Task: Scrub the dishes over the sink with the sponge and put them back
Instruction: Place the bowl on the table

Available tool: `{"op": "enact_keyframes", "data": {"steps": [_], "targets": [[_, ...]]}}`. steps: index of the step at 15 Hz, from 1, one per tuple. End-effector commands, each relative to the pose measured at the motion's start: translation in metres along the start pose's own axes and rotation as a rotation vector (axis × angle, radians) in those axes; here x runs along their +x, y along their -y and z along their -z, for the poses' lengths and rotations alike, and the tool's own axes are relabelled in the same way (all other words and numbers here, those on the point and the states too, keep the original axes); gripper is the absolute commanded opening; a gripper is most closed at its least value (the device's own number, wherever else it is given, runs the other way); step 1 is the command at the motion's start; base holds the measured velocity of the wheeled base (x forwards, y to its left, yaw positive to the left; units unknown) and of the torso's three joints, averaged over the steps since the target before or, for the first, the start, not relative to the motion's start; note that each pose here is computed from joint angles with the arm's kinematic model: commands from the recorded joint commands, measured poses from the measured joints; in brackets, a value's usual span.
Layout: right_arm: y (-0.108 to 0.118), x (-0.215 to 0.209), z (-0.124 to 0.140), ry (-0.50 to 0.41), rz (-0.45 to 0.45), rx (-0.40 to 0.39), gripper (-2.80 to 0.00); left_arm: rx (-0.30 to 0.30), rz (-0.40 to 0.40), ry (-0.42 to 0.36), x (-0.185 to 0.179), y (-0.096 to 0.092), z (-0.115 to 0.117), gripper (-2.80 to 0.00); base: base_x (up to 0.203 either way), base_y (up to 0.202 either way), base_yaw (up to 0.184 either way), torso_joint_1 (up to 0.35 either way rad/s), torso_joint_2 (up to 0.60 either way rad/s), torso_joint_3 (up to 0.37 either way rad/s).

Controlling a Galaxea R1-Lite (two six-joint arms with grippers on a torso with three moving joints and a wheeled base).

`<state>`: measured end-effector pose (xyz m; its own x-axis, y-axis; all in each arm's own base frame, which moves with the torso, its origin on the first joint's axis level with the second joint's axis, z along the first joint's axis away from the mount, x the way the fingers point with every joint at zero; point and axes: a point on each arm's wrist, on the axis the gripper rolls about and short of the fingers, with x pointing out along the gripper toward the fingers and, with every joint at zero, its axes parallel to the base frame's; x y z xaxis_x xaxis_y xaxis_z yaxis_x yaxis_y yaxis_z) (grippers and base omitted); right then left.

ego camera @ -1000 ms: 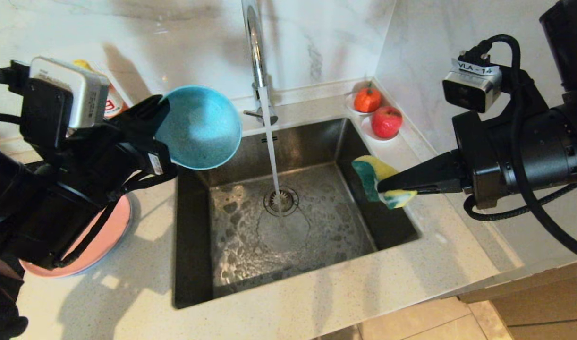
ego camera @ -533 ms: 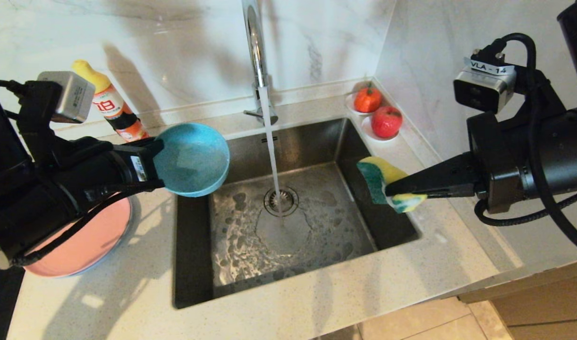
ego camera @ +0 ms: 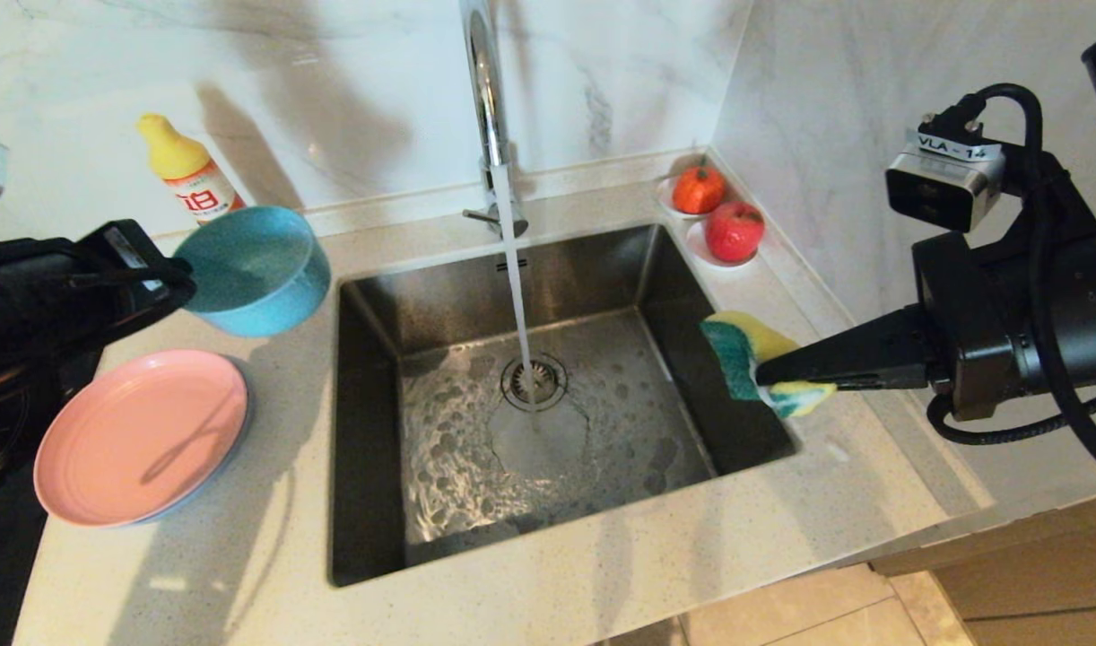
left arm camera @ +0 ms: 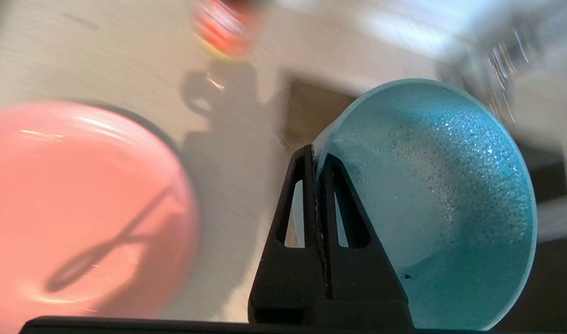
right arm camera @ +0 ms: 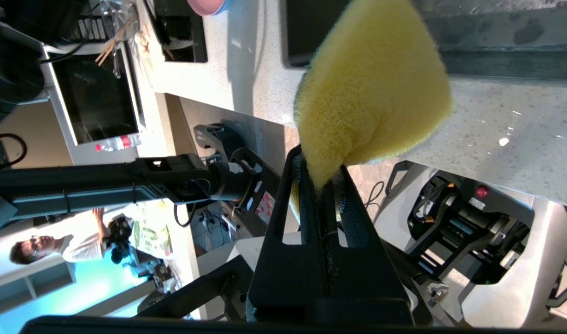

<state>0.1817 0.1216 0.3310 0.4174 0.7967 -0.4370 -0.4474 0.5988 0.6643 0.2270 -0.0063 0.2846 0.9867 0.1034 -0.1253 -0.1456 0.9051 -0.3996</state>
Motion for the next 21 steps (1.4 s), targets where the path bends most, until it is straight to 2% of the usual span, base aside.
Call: {"op": "enact_keyframes", "data": {"steps": [1, 4, 9, 16, 21], "targets": [[0.001, -0.003, 0.001, 0.005, 0.004, 0.006, -2.8, -0.031, -0.097, 0.06, 0.0, -0.017, -0.022, -2.8, 0.0, 0.0, 0.0, 0.0, 0.0, 0.0], [0.003, -0.003, 0.001, 0.001, 0.009, 0.008, -2.8, -0.048, -0.237, 0.116, -0.002, -0.047, -0.043, -2.8, 0.0, 0.0, 0.0, 0.0, 0.0, 0.0], [0.005, 0.0, 0.001, -0.005, 0.012, 0.01, -2.8, -0.08, -0.422, 0.194, 0.007, -0.094, -0.068, -2.8, 0.0, 0.0, 0.0, 0.0, 0.0, 0.0], [0.006, 0.001, 0.002, -0.01, 0.016, 0.01, -2.8, -0.237, -0.61, 0.153, 0.045, -0.176, -0.061, -2.8, 0.0, 0.0, 0.0, 0.0, 0.0, 0.0], [0.007, 0.001, 0.004, -0.016, 0.017, 0.003, -2.8, -0.306, -0.643, 0.174, 0.063, -0.219, -0.058, -2.8, 0.0, 0.0, 0.0, 0.0, 0.0, 0.0]]}}
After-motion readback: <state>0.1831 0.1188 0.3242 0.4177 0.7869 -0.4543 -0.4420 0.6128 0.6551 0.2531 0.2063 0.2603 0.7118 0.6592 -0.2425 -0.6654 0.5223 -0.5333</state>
